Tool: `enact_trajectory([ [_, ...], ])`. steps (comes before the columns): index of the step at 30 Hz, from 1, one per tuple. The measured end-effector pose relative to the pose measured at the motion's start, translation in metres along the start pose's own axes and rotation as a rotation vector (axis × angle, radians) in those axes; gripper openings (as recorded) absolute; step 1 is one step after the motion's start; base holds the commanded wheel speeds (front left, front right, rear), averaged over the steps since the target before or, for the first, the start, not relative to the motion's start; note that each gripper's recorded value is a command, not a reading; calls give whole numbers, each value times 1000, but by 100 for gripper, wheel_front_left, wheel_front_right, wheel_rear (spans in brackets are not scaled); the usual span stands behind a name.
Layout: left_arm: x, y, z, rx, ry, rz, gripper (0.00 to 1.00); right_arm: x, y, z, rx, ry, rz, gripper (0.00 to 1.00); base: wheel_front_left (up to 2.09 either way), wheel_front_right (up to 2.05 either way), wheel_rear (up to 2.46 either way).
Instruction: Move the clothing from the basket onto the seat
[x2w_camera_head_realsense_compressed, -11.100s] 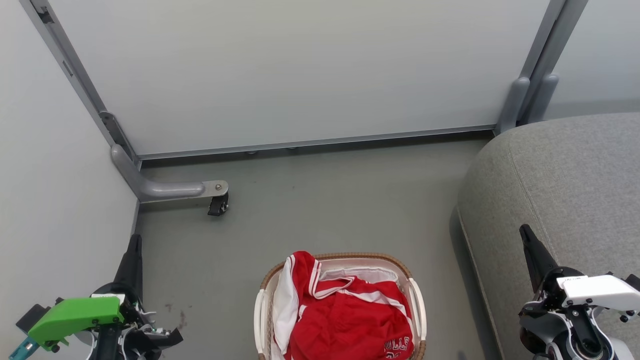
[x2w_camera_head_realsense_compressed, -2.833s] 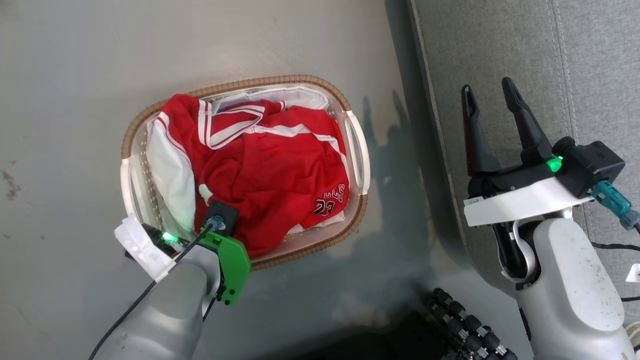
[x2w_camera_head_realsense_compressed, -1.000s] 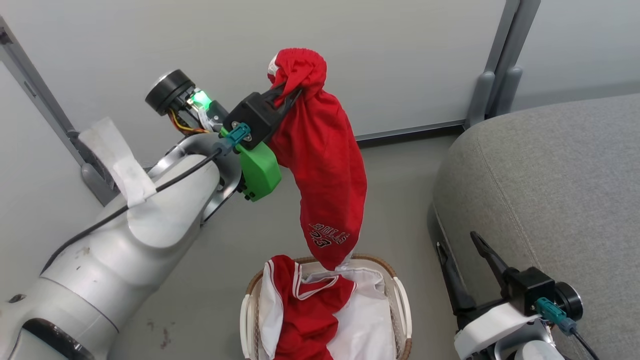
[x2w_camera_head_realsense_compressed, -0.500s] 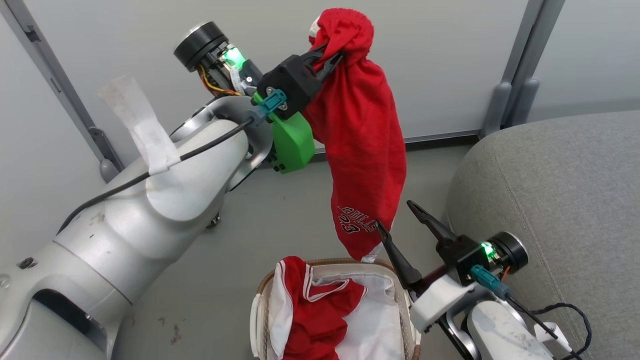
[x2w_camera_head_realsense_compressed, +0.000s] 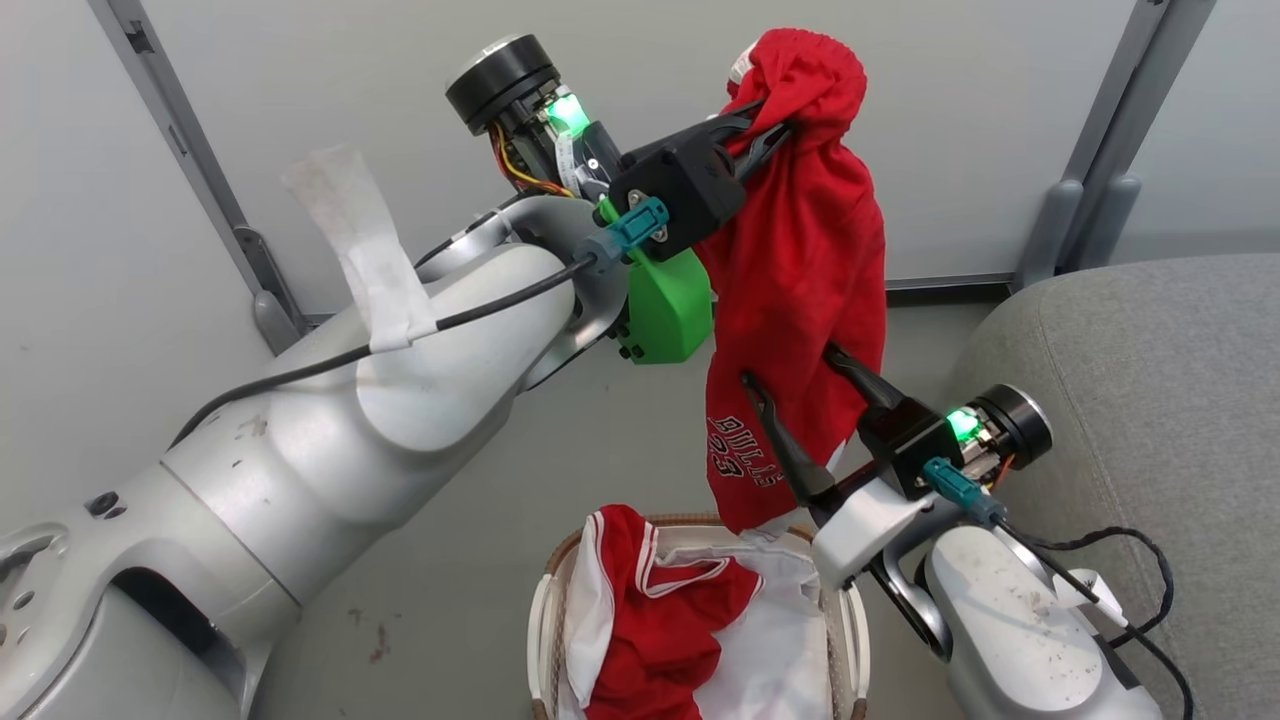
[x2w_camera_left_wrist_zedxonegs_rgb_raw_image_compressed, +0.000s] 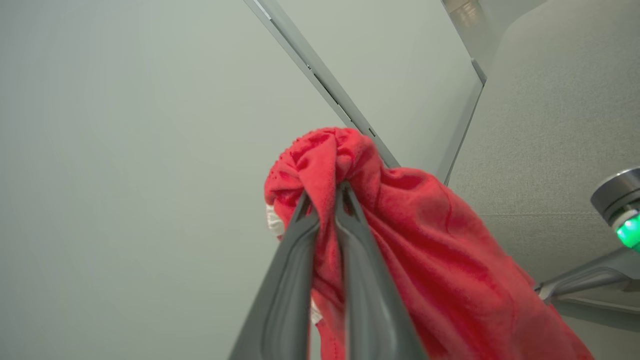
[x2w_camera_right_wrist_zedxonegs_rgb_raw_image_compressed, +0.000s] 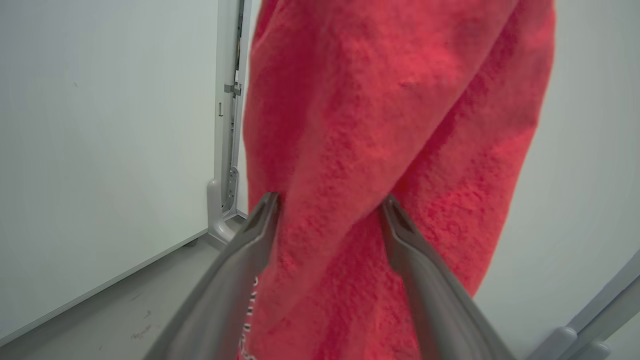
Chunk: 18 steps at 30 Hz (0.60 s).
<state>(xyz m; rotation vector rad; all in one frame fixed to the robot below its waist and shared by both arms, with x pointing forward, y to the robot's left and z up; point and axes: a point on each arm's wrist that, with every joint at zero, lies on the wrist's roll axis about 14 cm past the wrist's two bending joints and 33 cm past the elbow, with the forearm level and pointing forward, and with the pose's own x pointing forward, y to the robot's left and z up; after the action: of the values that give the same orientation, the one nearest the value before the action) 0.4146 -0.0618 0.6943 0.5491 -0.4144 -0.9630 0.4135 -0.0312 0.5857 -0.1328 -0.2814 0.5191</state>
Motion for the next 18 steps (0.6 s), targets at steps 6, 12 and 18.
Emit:
enact_trajectory([
  [6,1,-5,7,-25,-13,-11,0,12,-6,8,-34,-19,0,100,0,0,0],
  [12,2,-9,12,-57,-28,-17,0,21,-9,14,-46,-30,3,45,0,0,0],
  [18,-3,-8,1,-91,-6,2,0,25,-11,16,-41,-36,2,0,0,0,0],
])
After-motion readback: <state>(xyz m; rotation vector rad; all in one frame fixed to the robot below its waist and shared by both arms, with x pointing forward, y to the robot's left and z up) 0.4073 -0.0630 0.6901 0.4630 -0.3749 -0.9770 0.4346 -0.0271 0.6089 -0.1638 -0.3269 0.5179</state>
